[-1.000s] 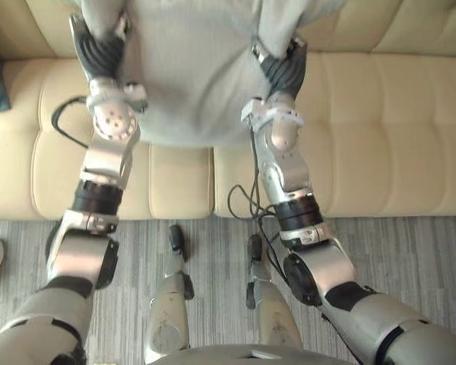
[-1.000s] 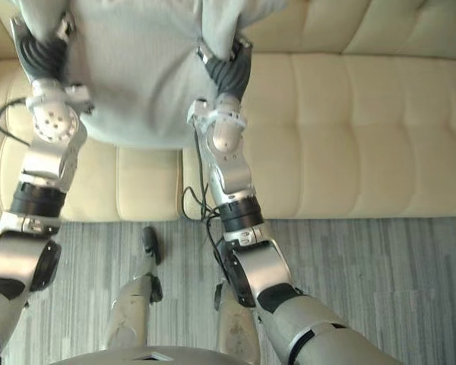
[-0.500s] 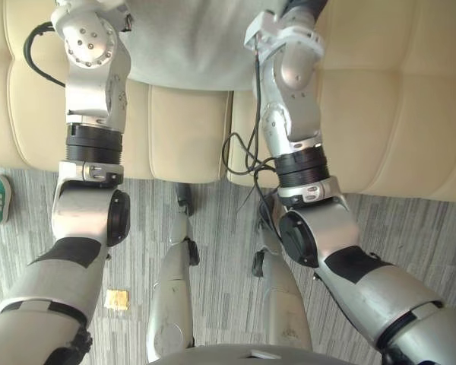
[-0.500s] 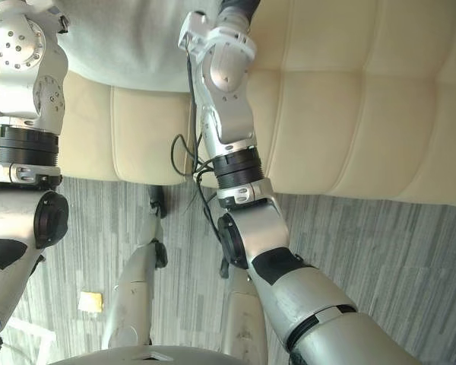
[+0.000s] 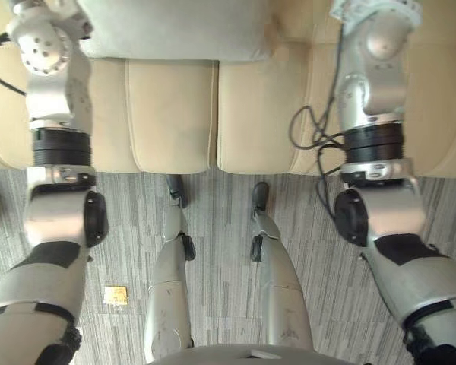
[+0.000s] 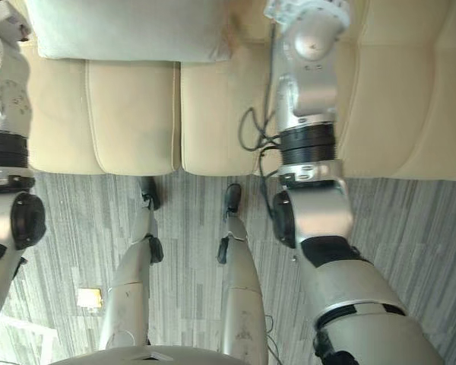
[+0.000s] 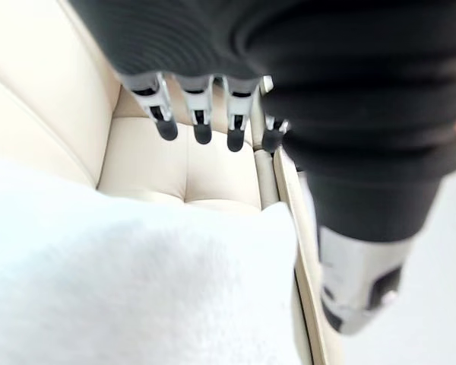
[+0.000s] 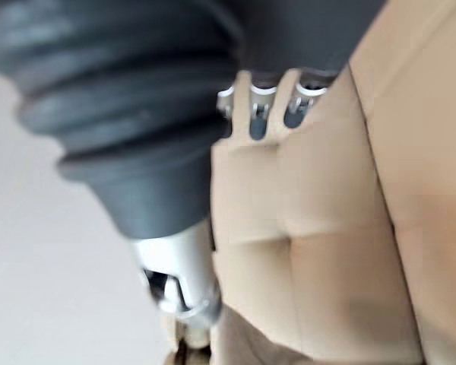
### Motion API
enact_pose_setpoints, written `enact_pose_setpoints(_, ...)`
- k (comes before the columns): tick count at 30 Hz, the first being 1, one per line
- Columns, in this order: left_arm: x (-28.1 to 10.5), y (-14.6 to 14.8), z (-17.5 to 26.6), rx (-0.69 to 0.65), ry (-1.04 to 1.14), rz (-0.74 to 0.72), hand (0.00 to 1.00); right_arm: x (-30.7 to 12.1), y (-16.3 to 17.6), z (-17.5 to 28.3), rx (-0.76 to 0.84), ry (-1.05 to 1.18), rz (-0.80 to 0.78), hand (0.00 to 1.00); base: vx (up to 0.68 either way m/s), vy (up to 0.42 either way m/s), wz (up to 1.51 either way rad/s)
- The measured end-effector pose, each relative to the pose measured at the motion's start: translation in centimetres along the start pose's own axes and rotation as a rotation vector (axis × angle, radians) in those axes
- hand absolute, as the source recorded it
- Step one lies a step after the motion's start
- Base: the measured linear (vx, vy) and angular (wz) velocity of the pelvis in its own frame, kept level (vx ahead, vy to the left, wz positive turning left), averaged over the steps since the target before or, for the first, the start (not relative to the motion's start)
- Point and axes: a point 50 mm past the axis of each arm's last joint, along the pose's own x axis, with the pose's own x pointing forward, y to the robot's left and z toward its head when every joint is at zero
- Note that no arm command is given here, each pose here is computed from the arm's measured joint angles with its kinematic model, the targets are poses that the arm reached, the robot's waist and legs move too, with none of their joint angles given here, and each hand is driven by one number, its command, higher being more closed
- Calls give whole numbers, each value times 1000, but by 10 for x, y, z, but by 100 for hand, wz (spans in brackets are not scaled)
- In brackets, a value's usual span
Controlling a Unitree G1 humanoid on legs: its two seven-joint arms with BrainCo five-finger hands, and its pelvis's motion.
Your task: Pick up cushions and gather them together orderly.
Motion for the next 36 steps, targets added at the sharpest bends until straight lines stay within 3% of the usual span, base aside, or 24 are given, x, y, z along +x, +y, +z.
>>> enact_pose_setpoints(2,3,21,-5,39,10,17,0,6,-13,-1,-1,20,-13,0,-71,-84,-8)
enact_pose_setpoints(5,-13,76,-37,108,100,101,0,0,-35,-13,-1,64,-7,0,-79,-159,-18)
enact_pose_setpoints(7,-46,119,-56,136,141,137,0,-29,-71,-22,-1,69,-4,0,-8,-134,-3)
enact_pose_setpoints(8,-55,125,-60,146,153,136,0,-36,-80,-24,-10,73,-7,0,36,-108,13)
enact_pose_setpoints(10,-106,152,-90,178,273,134,0,-83,-129,-56,-112,208,-43,0,53,-104,15)
enact_pose_setpoints(11,-118,156,-97,178,305,137,0,-95,-137,-64,-128,249,-51,0,48,-87,19)
enact_pose_setpoints(13,-187,173,-133,191,511,144,0,-164,-167,-100,-162,478,-90,0,82,-117,20)
enact_pose_setpoints(17,-293,177,-167,149,835,136,0,-263,-191,-125,-206,760,-122,0,69,-87,6)
enact_pose_setpoints(20,-384,184,-182,119,1135,236,0,-349,-207,-136,-250,1044,-183,0,82,-34,-5)
enact_pose_setpoints(25,-479,203,-180,186,1496,347,0,-452,-224,-133,-371,1435,-216,0,100,11,-7)
enact_pose_setpoints(31,-520,211,-172,259,1665,386,0,-495,-230,-128,-437,1625,-211,0,42,23,-20)
enact_pose_setpoints(36,-523,214,-173,286,1697,379,0,-501,-229,-130,-462,1667,-188,0,-16,25,-37)
